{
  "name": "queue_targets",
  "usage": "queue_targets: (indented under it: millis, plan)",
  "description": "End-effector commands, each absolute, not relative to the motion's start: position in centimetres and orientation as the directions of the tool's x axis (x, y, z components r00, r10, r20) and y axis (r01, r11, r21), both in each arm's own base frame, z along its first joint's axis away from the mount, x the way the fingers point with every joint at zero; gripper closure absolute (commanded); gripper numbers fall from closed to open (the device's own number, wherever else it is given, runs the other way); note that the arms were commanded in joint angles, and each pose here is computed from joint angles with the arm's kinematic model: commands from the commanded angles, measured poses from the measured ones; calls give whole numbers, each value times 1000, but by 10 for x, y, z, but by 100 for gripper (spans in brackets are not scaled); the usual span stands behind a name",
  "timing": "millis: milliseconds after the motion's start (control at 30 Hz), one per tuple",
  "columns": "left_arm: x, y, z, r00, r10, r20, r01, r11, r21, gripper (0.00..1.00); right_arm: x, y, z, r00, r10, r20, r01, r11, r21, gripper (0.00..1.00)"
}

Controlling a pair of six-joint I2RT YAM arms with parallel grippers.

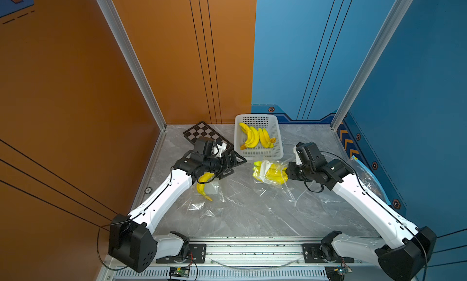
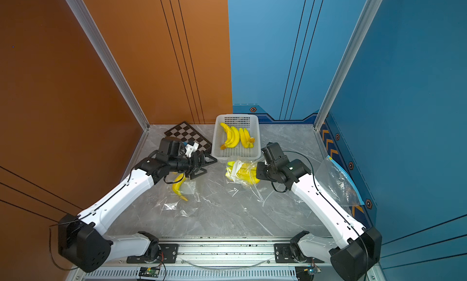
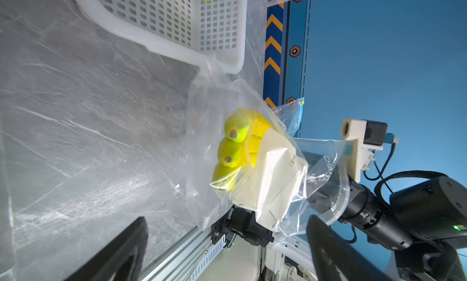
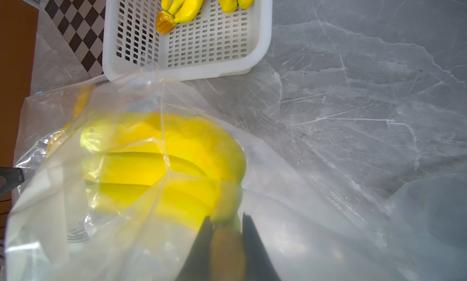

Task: Open the zip-top bag and take out the banana
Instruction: Pick up the banana from the zipper food storage bag.

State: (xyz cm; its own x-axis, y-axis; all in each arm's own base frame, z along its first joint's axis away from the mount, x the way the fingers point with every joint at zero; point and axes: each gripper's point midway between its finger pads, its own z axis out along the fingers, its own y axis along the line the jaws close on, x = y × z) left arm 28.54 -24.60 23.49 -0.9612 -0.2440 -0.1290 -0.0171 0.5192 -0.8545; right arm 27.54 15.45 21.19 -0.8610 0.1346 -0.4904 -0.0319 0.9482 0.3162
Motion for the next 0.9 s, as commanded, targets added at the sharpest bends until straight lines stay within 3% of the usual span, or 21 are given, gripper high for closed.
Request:
queue_targets:
  millis: [0,133,400,467,633,867]
  plan:
    - [280,-265,245,-974,-193,-120,24,438,-899,2,277,160,216,-861,135,-490,-52,935,350,86]
    - [267,-275,232,-981,-169,-91,9,432,-902,2,282,153,214,-861,221,-457,29,920,390,86]
    - [269,-292,214,-982,-161,-97,21,415,-910,0,285,170,221,-869,242,-431,9,880,476,86]
    - [273,-294,216,-981,-166,-103,28,405,-914,10,285,172,222,-872,241,-425,7,876,482,86]
    - [280,-297,214,-981,-171,-91,17,391,-920,58,283,173,221,-876,244,-417,10,872,490,86]
    - [283,-293,219,-979,-185,-87,11,377,-926,55,283,168,212,-880,248,-406,28,878,477,86]
